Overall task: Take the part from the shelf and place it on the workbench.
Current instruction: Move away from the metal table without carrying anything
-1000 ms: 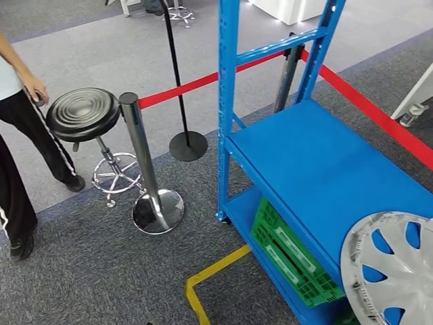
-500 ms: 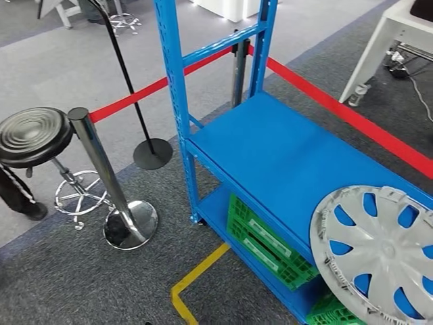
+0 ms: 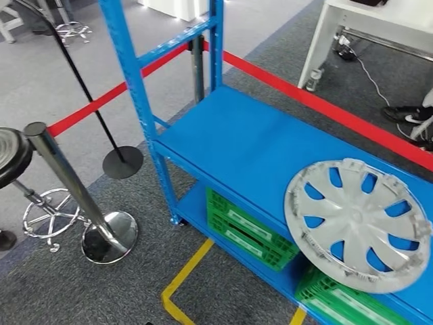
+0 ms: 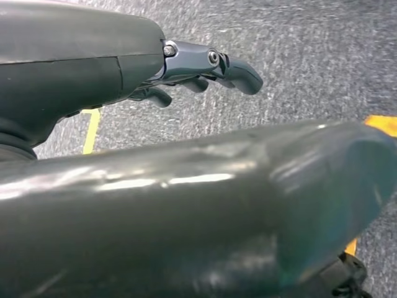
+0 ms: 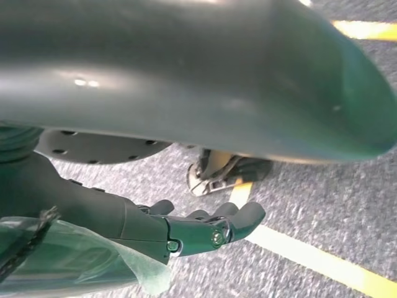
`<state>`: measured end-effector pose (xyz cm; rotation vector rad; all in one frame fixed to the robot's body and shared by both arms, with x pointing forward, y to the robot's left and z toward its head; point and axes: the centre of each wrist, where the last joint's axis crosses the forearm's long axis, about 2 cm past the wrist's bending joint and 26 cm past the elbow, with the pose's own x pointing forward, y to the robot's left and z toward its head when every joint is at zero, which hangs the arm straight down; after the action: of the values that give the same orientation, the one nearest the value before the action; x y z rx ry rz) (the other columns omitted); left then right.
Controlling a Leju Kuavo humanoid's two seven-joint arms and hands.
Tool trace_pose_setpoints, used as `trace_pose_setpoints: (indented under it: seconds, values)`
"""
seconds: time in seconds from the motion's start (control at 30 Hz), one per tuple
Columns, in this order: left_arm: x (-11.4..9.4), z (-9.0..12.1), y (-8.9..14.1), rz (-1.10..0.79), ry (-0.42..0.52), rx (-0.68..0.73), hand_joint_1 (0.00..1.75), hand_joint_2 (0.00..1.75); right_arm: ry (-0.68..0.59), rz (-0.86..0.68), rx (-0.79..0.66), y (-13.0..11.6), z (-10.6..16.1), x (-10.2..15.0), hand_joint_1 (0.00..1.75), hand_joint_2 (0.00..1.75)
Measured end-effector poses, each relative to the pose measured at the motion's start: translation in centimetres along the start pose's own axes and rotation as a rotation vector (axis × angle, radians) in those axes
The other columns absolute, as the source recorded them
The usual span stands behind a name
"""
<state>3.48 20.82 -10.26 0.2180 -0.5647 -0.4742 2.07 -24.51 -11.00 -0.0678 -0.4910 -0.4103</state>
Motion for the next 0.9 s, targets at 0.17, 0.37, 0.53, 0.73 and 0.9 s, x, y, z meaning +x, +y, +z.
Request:
trace_pose_setpoints:
  seconds: [0.17, 0.37, 0.53, 0.73, 0.9]
  values:
    - [0.02, -0.06, 0.12, -0.001, -0.003, 0.003, 0.0, 0.0, 0.007, 0.001, -0.002, -0.11, 0.12, -0.26, 0.0, 0.0]
    - [-0.1, -0.02, 0.12, 0.001, 0.0, 0.004, 0.0, 0.0, 0.008, 0.001, -0.002, -0.14, 0.13, -0.29, 0.0, 0.0]
    - [-0.08, -0.03, 0.11, 0.004, 0.0, 0.003, 0.0, 0.0, 0.006, -0.001, 0.001, -0.06, 0.08, -0.17, 0.0, 0.0]
    - [-0.08, 0.03, 0.0, 0.008, -0.004, 0.0, 0.0, 0.0, 0.008, -0.001, 0.001, -0.12, 0.08, -0.18, 0.0, 0.0]
    - [-0.12, 0.05, -0.02, 0.009, -0.002, -0.002, 0.0, 0.0, 0.012, -0.001, 0.0, -0.17, 0.14, -0.3, 0.0, 0.0]
